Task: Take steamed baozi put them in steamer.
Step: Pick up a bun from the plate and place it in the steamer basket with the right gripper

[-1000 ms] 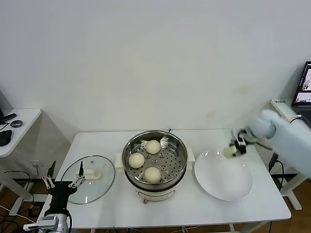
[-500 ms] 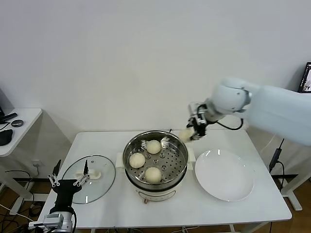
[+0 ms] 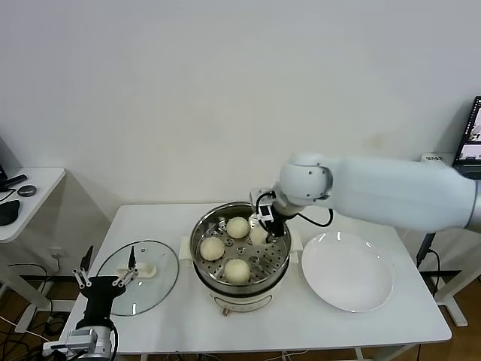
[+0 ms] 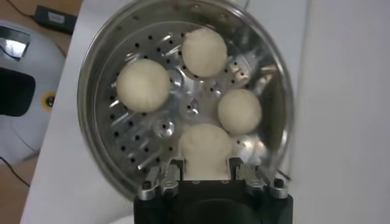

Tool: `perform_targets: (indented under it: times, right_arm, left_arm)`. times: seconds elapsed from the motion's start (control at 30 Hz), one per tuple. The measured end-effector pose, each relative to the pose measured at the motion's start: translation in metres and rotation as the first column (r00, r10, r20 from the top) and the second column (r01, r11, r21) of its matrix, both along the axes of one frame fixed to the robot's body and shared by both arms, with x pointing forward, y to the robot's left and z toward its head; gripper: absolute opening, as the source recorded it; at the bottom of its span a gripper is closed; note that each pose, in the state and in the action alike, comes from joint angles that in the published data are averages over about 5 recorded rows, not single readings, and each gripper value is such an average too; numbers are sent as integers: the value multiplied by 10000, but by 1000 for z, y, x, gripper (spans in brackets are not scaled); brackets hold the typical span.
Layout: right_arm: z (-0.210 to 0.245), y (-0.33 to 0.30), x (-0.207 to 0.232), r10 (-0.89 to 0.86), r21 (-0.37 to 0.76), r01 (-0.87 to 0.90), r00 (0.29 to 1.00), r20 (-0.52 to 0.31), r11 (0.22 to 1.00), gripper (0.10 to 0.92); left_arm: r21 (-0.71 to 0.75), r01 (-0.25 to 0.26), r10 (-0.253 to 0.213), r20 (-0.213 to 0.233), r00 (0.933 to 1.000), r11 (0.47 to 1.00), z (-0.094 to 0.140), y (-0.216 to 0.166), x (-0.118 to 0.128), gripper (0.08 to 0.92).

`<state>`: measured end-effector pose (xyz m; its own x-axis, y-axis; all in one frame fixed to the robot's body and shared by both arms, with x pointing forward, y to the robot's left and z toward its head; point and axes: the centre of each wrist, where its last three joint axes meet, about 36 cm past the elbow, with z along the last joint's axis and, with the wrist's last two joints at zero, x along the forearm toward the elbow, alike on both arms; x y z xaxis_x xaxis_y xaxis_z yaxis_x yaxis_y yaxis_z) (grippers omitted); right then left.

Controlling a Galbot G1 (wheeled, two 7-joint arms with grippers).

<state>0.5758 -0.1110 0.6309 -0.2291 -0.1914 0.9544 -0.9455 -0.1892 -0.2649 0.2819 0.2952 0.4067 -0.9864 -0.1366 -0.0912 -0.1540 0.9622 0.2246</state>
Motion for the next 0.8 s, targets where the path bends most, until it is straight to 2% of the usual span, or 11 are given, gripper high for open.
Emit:
perform_targets:
  times: [0.3, 0.63, 0.8]
  right_arm:
    - [-34, 4, 1, -187, -243, 182, 9996, -197, 9995, 467]
    - [-48, 4, 5, -394, -267, 393, 9992, -31, 9989, 472]
    - [-45, 3, 5, -461, -118, 462, 9989, 30, 9989, 583]
  left_arm:
    - [-5, -22, 22, 12, 10000, 10000, 1, 1, 1, 823]
    - [1, -48, 48, 30, 10000, 10000, 2, 2, -2, 823]
    - [-17, -41, 41, 51, 10000, 10000, 3, 1, -1, 823]
